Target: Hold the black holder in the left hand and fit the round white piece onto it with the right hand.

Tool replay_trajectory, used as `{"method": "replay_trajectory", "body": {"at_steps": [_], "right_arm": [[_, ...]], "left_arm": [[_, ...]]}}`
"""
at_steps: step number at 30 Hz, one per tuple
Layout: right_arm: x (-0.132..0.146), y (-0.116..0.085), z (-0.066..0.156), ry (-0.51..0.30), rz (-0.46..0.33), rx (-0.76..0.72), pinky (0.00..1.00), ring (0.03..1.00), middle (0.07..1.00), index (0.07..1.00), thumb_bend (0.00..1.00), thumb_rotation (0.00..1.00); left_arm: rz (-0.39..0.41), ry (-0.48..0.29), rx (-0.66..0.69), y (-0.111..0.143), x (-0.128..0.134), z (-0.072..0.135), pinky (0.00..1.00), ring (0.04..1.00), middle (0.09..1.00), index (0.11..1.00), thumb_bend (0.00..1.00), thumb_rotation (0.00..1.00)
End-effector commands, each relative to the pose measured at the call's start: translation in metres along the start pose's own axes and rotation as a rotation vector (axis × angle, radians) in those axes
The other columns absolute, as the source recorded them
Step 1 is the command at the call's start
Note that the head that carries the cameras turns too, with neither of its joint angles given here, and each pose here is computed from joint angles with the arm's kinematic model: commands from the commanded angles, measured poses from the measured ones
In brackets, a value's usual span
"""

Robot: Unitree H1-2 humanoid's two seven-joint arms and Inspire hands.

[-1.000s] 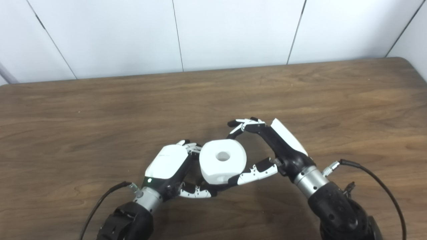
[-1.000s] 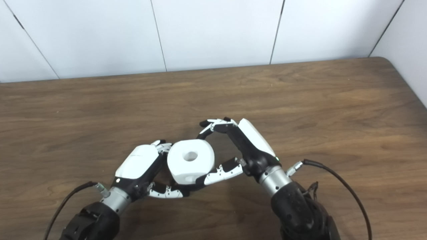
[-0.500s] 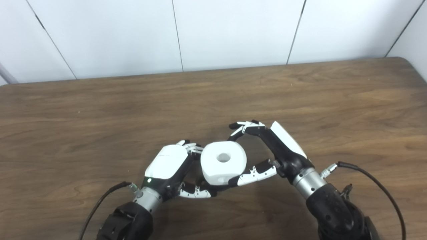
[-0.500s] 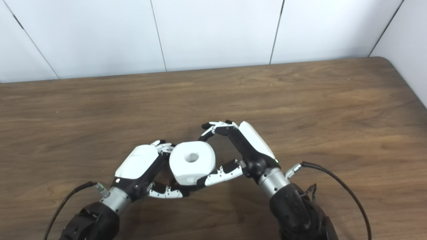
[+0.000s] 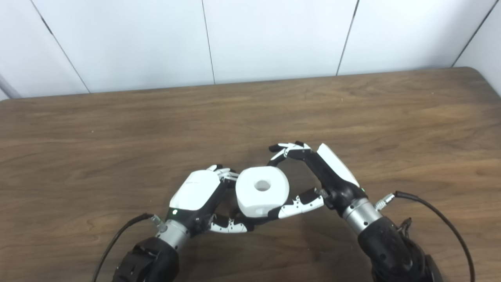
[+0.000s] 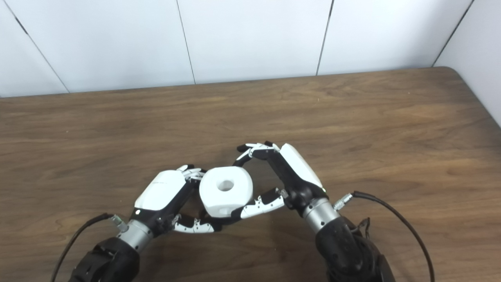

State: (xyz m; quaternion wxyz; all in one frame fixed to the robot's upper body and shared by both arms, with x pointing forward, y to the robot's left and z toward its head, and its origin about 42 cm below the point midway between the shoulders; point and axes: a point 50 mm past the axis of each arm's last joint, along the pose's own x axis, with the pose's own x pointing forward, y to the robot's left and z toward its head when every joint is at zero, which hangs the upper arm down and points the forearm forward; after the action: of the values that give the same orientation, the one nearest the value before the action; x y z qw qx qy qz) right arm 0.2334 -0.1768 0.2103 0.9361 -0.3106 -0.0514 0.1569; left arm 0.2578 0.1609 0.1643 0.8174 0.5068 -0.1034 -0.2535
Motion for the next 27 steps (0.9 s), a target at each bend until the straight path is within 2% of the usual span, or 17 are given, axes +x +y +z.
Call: {"method": "replay_trajectory", "body": {"at_steps": [1, 27], "right_arm": [[0.0005, -0.0042, 0.0065, -0.057, -0.028, -0.018, 1.0, 0.9, 0.824, 0.484, 0.52, 0.13], [-0.0018, -0.0018, 0.003, -0.046, -0.021, -0.022, 1.0, 0.898, 0.816, 0.483, 0.52, 0.13]], "left_arm": [[-0.016, -0.01, 0.013, 0.0023, -0.0008, 0.0017, 0.95, 0.861, 0.774, 0.486, 0.52, 0.05], [-0.005, -0.017, 0.018, 0.0031, 0.0009, 0.0006, 0.94, 0.855, 0.771, 0.486, 0.52, 0.05]]}}
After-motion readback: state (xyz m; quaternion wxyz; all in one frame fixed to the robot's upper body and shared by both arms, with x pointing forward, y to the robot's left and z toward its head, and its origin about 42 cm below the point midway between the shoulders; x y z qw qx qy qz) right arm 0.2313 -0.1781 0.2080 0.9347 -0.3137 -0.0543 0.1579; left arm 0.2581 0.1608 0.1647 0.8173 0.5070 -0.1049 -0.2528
